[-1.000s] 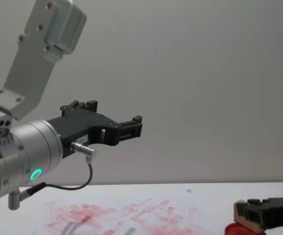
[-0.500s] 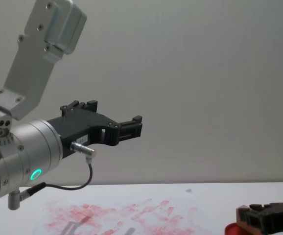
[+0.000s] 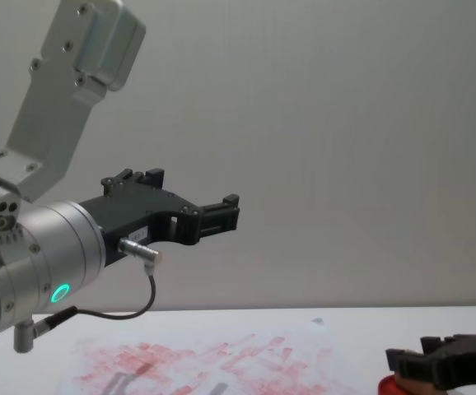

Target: Use the one hand to pick up the stamp and affix it onto the A4 paper.

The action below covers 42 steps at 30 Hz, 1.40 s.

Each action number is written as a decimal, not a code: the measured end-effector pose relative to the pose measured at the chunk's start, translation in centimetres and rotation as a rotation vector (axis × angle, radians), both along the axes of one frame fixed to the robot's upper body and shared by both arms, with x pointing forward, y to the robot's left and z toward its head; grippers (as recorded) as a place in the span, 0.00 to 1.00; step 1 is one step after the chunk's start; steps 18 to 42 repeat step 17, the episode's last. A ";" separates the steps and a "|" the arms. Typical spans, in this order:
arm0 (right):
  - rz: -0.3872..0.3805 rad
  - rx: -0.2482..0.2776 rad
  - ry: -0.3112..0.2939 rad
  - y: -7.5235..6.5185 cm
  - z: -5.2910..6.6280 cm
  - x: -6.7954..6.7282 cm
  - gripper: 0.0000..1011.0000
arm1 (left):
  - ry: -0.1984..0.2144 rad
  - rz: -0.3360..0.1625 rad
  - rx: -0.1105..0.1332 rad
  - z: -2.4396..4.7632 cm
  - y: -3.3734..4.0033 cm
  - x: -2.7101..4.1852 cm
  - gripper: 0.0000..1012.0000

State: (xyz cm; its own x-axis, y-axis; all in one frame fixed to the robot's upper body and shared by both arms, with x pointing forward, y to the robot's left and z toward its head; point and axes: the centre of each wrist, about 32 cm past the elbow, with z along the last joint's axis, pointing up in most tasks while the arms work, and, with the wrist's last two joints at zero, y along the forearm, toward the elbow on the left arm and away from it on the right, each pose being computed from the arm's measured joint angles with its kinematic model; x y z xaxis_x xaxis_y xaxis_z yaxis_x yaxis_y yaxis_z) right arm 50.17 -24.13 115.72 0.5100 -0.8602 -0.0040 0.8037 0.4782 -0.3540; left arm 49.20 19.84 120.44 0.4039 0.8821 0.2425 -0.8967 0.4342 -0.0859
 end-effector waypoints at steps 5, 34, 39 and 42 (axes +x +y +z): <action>0.002 0.000 -0.001 0.0 0.0 0.1 0.65 | 0.000 0.000 0.000 0.00 0.00 0.00 0.99; 0.003 -0.002 -0.004 0.0 0.0 0.2 0.98 | 0.000 0.000 0.000 0.00 0.00 0.00 0.99; 0.003 -0.002 -0.004 0.0 0.0 0.2 0.98 | 0.000 0.000 0.000 0.00 0.00 0.00 0.99; 0.003 -0.002 -0.004 0.0 0.0 0.2 0.98 | 0.000 0.000 0.000 0.00 0.00 0.00 0.99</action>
